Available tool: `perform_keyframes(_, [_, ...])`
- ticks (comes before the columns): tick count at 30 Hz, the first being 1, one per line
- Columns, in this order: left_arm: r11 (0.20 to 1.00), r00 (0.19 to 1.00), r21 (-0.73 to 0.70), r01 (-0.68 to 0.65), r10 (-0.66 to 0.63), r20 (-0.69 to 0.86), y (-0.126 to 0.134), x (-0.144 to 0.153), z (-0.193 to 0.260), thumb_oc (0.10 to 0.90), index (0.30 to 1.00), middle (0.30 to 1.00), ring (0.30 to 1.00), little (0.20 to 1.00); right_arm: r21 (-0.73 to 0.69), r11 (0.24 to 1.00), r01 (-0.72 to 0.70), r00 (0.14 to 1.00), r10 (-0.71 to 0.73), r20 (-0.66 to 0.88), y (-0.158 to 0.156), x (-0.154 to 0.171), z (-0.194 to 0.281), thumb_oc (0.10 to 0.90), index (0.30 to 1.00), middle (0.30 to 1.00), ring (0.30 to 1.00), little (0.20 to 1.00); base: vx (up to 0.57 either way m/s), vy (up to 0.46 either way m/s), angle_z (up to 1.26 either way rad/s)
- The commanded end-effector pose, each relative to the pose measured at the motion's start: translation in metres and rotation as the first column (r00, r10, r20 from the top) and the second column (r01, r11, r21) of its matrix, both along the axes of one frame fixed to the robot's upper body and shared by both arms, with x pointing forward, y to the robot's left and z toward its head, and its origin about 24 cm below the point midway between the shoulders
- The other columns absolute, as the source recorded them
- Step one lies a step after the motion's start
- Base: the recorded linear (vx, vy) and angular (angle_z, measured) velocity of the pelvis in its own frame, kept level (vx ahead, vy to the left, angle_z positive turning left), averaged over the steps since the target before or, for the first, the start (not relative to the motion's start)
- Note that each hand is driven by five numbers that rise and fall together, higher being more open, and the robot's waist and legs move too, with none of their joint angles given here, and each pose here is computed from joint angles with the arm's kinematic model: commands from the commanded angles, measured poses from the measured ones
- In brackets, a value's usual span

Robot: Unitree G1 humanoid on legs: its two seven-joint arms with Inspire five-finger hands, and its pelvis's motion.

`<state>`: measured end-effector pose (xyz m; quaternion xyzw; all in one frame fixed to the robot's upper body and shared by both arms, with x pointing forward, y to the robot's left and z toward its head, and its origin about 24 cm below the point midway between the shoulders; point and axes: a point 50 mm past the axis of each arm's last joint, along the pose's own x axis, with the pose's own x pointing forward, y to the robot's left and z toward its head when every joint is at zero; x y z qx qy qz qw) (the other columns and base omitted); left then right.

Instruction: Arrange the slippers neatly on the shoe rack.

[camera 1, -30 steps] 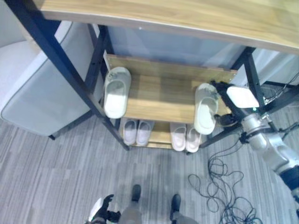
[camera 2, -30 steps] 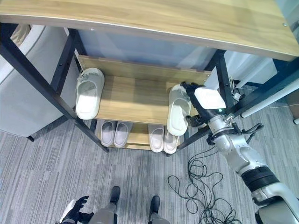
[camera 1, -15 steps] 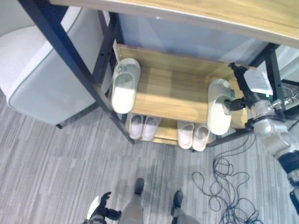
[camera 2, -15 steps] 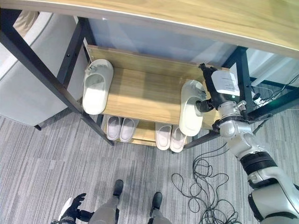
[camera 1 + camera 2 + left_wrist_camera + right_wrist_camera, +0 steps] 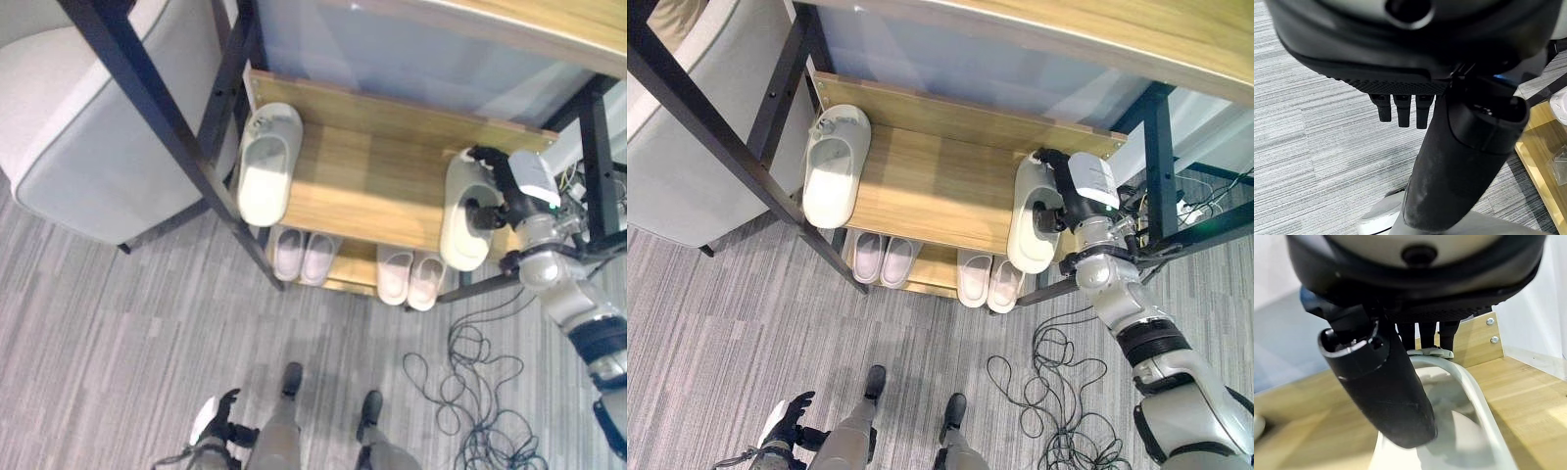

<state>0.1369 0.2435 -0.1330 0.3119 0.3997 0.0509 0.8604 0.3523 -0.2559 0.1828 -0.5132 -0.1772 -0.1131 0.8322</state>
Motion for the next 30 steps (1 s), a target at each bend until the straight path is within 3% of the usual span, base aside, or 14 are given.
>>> perform_keyframes(1, [1.000,0.999,0.005,-0.021,0.021,0.050,0.001,0.009,0.004,0.800,0.900,0.900,0.900,0.900,-0.081,0.986,-0.146,0.911,0.166,0.378,0.031,-0.020,0.081,0.400,0.300,0.300,0.300,0.300,0.00,0.000,0.00])
perform_keyframes(8, [1.000,0.999,0.026,-0.006,0.004,0.052,0.002,0.013,0.006,0.800,0.900,0.900,0.900,0.900,-0.178,0.934,-0.310,0.789,0.357,0.500,0.088,-0.030,0.118,0.400,0.300,0.300,0.300,0.300,0.00,-0.005,0.03])
perform_keyframes(13, [0.999,0.998,0.043,0.007,-0.010,0.060,0.005,0.016,0.008,0.800,0.900,0.900,0.900,0.900,-0.178,0.916,-0.359,0.748,0.397,0.532,0.120,-0.020,0.141,0.400,0.300,0.300,0.300,0.300,0.00,-0.007,0.07])
perform_keyframes(19, [0.998,0.996,0.061,-0.004,-0.001,0.090,0.010,0.023,0.013,0.800,0.900,0.900,0.900,0.900,-0.074,0.936,-0.343,0.774,0.326,0.543,0.124,0.000,0.160,0.400,0.300,0.300,0.300,0.300,0.02,-0.013,0.18])
perform_keyframes(30, [0.997,0.997,0.063,-0.044,0.040,0.066,0.013,0.018,0.009,0.800,0.900,0.900,0.900,0.900,-0.008,0.961,-0.276,0.813,0.238,0.531,0.117,0.013,0.165,0.400,0.300,0.300,0.300,0.300,0.02,0.001,0.10])
